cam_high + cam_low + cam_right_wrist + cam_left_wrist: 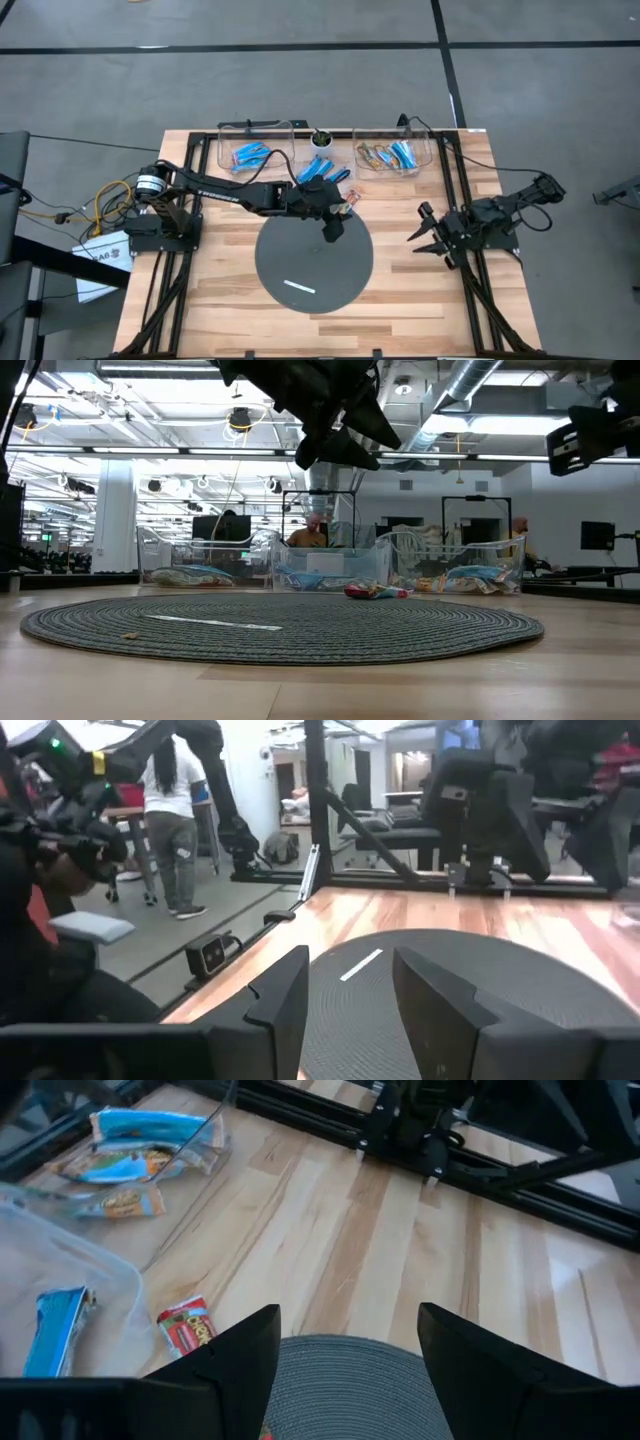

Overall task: Pick and place Granola Bars by type
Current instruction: Put the red granola bar into the left transparent bin

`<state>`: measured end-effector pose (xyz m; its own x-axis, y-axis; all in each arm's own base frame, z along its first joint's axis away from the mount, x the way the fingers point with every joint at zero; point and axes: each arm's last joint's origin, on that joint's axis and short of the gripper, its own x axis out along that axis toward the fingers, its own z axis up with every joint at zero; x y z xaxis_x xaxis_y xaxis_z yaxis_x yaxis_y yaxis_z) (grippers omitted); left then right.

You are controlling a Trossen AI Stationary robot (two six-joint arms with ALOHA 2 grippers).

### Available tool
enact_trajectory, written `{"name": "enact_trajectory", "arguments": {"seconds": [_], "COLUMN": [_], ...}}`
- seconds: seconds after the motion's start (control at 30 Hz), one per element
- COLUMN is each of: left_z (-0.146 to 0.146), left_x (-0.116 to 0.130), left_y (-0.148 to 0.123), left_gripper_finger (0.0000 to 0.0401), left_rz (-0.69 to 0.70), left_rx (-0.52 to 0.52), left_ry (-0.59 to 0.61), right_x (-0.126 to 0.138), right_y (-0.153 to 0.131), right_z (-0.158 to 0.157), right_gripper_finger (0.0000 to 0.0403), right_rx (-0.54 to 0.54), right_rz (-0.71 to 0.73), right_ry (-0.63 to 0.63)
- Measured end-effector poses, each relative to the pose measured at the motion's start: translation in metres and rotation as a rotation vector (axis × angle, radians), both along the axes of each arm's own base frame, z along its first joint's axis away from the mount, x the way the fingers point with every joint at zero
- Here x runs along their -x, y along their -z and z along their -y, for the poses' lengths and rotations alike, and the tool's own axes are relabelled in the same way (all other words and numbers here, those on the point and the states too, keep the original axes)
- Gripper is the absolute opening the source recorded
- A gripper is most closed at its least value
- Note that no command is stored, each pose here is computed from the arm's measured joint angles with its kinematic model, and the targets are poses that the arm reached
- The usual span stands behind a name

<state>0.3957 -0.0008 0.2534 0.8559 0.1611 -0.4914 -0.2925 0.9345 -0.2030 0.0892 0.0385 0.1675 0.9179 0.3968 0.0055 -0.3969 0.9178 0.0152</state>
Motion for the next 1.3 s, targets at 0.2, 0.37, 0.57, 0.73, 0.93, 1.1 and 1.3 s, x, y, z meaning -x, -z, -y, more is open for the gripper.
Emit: {"name": "enact_trajectory", "arguments": {"seconds": [0.2, 0.37, 0.57, 0.73, 0.93, 1.1, 1.3], "left_z": [-0.002, -0.003, -0.004, -0.006, -0.008, -0.013, -0.018], "left_x": [0.001, 0.002, 0.004, 0.005, 0.006, 0.004, 0.002], "left_y": [0.001, 0.002, 0.004, 0.006, 0.004, -0.007, -0.006], "left_gripper_finger": [0.0231, 0.0231, 0.0231, 0.0231, 0.0231, 0.0231, 0.0231], "left_rz": [-0.004, -0.008, -0.038, -0.055, -0.087, -0.077, -0.09], "left_rx": [0.029, 0.014, -0.014, -0.034, -0.055, -0.068, -0.075], "left_ry": [-0.079, -0.122, -0.164, -0.195, -0.226, -0.248, -0.272], "right_x": [-0.001, -0.001, -0.001, -0.001, -0.001, -0.001, -0.001], "right_y": [0.0, 0.0, 0.0, 0.0, 0.0, 0.0, 0.0], "right_z": [0.002, 0.002, 0.002, 0.002, 0.002, 0.002, 0.002], "right_gripper_finger": [0.0139, 0.0137, 0.0141, 0.0139, 0.0137, 0.0141, 0.0138], "right_rx": [-0.08, -0.082, -0.082, -0.082, -0.082, -0.082, -0.082], "right_rz": [-0.035, -0.037, -0.038, -0.039, -0.039, -0.039, -0.039], "right_ry": [0.015, 0.016, 0.016, 0.016, 0.016, 0.016, 0.016]}}
